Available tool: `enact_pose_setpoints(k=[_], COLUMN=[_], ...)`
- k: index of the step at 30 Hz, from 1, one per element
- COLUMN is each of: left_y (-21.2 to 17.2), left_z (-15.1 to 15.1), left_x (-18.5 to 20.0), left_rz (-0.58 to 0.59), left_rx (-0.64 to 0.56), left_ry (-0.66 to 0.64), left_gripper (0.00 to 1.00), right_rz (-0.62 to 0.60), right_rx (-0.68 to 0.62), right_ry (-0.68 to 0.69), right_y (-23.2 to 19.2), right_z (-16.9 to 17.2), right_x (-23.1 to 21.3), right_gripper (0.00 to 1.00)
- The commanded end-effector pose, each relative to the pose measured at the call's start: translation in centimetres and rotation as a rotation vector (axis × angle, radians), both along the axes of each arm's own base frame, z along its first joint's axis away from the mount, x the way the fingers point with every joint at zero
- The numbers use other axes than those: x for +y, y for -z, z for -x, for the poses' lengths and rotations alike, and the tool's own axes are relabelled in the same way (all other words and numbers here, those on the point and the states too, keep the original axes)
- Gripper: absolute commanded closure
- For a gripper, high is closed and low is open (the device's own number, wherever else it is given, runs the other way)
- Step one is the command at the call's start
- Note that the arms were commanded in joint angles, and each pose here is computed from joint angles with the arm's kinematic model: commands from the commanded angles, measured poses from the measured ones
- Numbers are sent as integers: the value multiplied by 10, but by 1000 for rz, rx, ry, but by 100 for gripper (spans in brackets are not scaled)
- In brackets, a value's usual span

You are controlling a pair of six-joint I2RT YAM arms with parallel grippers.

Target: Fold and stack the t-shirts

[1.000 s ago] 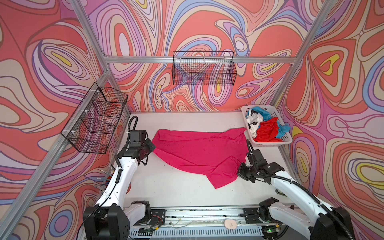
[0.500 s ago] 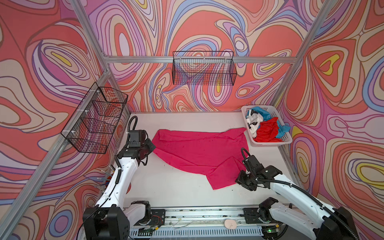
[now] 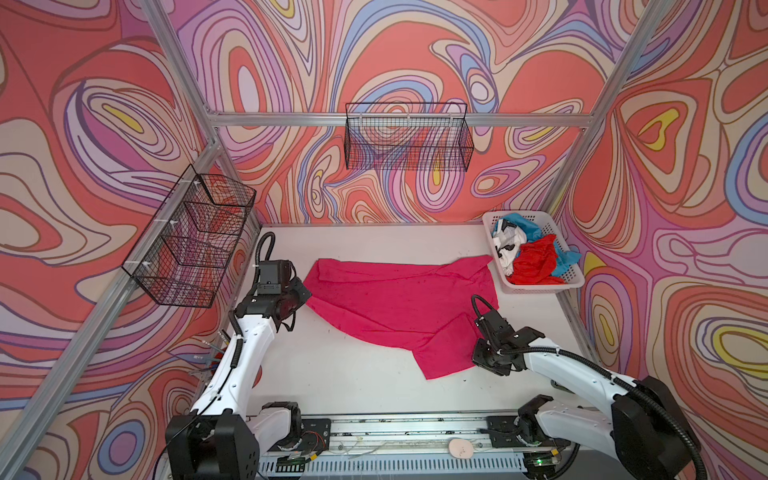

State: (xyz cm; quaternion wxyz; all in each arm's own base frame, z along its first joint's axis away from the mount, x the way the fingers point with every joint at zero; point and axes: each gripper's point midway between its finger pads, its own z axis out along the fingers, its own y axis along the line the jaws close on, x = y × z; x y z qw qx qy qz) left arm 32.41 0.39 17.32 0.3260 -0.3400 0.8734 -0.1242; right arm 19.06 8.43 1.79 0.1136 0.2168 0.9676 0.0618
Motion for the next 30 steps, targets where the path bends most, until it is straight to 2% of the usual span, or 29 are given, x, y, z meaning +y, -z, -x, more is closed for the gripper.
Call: enact_pose_setpoints(k=[1,4,8,9,13,19,24,30], left_y=[0,0,1,2,-3,-44,-115,-234], left_z=[2,3,3,4,3,-2,-8,-17], left_x=[3,2,0,0,-4,-11,-17,-24], left_rz=[-5,3,24,28,46,69,73,55], left_rx=[4,7,1,3,-2,-117,-310,-588], left_ry=[-12,-16,-22,-26,-12,27,68,132], left_gripper=[100,100,100,100,100,100,100,100], right_rz=[33,51,11,-4,-65,-121,-133,-86], right_rx=[-15,-4,11,11,-34,-229,-432,-726], right_ry=[-9,-19,-29,-23,-16,-3,-5,-72], right_y=[9,11,12,10,-23,-135,-236,-378], right_z=[-5,-8,-6,-4,-6,-31,-66,-112], right_x=[-3,-3,4,6,13,18,22,26], right_gripper=[58,66,98,100,100,100,100,100])
